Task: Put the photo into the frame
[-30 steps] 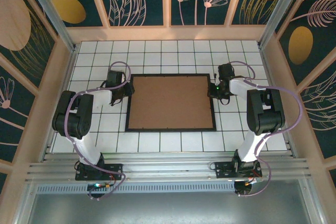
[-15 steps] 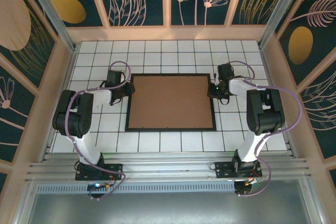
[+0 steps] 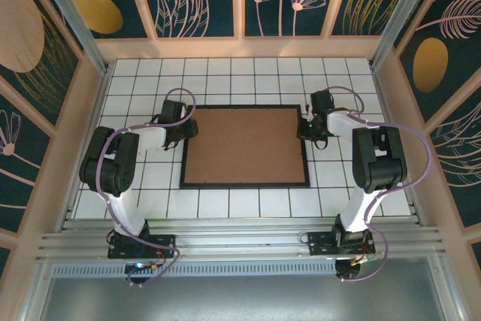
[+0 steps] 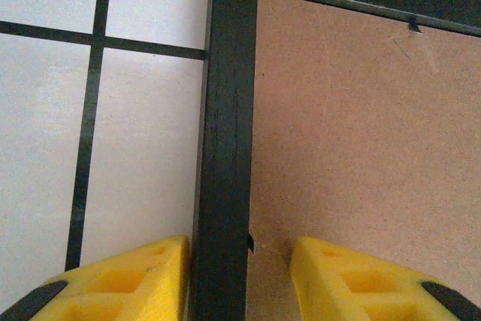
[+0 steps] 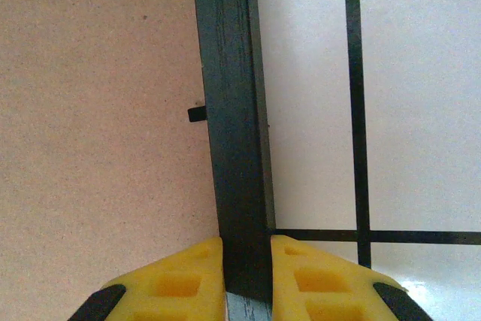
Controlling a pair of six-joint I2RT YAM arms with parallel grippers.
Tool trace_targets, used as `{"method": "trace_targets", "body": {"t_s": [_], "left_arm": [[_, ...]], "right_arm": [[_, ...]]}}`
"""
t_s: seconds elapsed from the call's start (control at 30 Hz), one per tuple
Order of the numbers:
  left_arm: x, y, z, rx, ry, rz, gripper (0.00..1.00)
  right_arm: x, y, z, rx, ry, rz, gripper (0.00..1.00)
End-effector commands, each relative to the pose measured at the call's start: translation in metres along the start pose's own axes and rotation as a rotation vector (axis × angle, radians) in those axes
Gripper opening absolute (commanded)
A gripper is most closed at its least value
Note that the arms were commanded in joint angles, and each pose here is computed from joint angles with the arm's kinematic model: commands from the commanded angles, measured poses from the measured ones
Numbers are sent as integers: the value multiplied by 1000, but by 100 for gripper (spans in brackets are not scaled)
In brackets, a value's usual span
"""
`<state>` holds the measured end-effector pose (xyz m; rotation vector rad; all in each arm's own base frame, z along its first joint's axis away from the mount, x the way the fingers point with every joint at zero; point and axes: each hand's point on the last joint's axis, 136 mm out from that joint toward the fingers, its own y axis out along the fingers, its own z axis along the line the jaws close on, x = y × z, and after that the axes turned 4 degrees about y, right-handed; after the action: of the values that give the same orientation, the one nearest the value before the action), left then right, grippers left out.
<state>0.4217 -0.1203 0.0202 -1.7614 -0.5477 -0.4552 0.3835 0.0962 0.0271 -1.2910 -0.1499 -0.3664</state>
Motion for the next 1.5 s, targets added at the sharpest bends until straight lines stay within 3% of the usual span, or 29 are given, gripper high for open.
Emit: {"method": "trace_targets", "body": {"t_s": [0.0, 0.17, 0.37, 0.63, 0.8, 1.47], "left_arm": [[-11, -5, -9, -5, 19, 39, 44], [15, -23, -2, 33, -3, -61, 46], [25, -20, 10, 9, -56, -69, 46], [24, -6, 15, -4, -78, -44, 30], [16, 1, 14, -14, -69, -14, 27], [-22, 15, 2, -63, 15, 120, 40]], "right_arm": [[-7, 10, 2, -13, -26, 30, 18], [-7, 11, 2, -8, -26, 29, 18], [-8, 11, 2, -7, -29, 29, 18], [-8, 11, 2, -7, -30, 31, 18], [-9, 11, 2, -8, -31, 34, 18], [-12, 16, 6, -1, -41, 47, 18]]}}
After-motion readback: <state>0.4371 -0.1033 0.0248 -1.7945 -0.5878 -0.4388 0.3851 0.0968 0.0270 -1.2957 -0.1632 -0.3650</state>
